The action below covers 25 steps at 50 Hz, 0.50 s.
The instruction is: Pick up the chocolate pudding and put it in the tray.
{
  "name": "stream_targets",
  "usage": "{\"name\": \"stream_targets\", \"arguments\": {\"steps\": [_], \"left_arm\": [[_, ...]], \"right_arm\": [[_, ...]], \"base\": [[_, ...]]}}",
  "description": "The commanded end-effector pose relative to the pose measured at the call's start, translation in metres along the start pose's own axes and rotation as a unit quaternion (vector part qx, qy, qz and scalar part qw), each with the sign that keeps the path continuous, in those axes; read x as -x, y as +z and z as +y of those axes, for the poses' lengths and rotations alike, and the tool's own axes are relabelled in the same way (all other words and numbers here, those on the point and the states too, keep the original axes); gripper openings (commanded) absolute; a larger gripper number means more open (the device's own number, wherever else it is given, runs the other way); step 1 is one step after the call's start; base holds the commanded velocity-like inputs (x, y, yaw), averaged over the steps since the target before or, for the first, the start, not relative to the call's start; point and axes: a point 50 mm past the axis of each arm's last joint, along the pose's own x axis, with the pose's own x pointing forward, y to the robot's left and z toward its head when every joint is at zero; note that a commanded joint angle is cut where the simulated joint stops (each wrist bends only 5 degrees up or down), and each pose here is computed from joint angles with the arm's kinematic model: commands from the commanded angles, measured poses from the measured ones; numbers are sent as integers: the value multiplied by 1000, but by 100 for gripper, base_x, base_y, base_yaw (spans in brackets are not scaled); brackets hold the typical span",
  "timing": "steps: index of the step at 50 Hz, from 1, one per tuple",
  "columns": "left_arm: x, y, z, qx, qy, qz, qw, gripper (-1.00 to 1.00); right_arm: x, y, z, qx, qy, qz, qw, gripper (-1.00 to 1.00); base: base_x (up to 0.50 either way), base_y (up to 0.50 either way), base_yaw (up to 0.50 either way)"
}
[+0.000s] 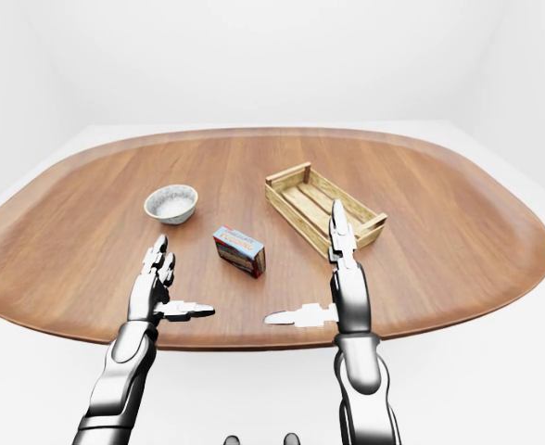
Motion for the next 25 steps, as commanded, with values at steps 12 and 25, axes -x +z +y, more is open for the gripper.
{"name": "stream_targets", "arguments": {"steps": [12, 25], "left_arm": [[0, -1, 0, 0, 0, 0, 1000, 100], [-1, -1, 0, -2, 1, 1, 1000, 100]], "right_arm": [[0, 0, -1, -2, 0, -1, 1000, 100], [-1, -1, -1, -2, 1, 1, 1000, 100]], "base": [[22, 0, 0], [22, 0, 0]]}}
